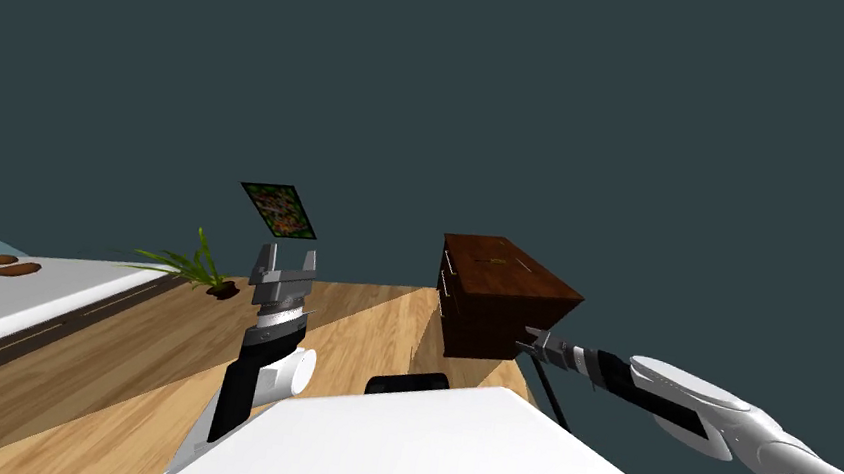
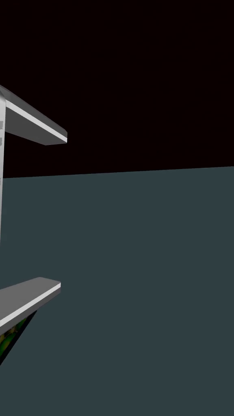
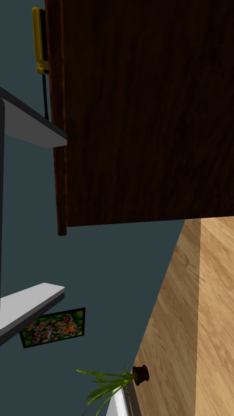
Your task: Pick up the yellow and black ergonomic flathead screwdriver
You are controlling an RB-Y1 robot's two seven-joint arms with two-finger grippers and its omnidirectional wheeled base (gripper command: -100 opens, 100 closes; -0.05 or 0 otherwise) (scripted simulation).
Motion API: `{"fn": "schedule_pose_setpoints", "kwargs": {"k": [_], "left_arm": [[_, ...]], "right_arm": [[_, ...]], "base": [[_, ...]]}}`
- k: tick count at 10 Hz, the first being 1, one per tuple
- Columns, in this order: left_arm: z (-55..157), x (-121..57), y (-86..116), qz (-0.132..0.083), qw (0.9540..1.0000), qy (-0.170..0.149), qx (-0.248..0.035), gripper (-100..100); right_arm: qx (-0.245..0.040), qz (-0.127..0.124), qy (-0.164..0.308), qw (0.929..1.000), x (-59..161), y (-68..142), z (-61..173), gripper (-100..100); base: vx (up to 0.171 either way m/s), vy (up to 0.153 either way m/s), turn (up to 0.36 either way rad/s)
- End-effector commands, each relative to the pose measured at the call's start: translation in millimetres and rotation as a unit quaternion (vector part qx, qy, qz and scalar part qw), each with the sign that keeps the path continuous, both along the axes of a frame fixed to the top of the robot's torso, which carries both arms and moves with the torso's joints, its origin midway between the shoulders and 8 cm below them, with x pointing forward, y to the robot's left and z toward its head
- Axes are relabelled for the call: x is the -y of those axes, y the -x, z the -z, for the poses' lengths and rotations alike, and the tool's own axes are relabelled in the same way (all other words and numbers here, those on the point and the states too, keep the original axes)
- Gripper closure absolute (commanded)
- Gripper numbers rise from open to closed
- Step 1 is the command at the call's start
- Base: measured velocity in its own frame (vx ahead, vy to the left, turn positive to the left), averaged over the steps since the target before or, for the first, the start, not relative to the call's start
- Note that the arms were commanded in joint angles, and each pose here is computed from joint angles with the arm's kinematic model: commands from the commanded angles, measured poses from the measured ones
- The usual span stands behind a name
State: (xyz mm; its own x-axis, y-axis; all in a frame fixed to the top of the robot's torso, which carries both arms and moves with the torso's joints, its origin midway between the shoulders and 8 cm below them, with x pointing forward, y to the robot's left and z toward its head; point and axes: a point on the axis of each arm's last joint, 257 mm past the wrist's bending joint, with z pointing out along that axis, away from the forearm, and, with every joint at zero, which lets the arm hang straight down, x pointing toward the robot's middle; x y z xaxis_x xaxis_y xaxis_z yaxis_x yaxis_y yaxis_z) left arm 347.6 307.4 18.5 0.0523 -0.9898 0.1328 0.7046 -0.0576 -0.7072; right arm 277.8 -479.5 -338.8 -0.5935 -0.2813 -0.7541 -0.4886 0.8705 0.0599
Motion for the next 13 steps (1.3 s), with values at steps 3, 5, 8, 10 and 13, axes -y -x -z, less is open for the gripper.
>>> {"fn": "schedule_pose_setpoints", "kwargs": {"k": [3,5,8,10,13], "left_arm": [[0,0.0,0,0.0,1.0,0.0,0.0,0],[0,0.0,0,0.0,1.0,0.0,0.0,0],[0,-0.1,0,0.0,1.0,0.0,0.0,0],[0,0.0,0,0.0,1.0,0.0,0.0,0],[0,-0.1,0,0.0,1.0,0.0,0.0,0]], "right_arm": [[-0.031,-0.02,0.068,0.997,47,13,-7,-100],[-0.051,-0.03,0.105,0.9927,73,22,-10,-100],[-0.09,-0.045,0.167,0.9808,118,41,-20,-100],[-0.11,-0.054,0.198,0.9726,141,50,-29,-100],[-0.167,-0.067,0.259,0.949,191,81,-46,-100]], "base": [[0.101,0.029,0.113],[0.108,0.013,0.171],[0.123,0.006,0.164],[0.179,-0.017,0.241],[0.201,-0.038,0.281]]}}
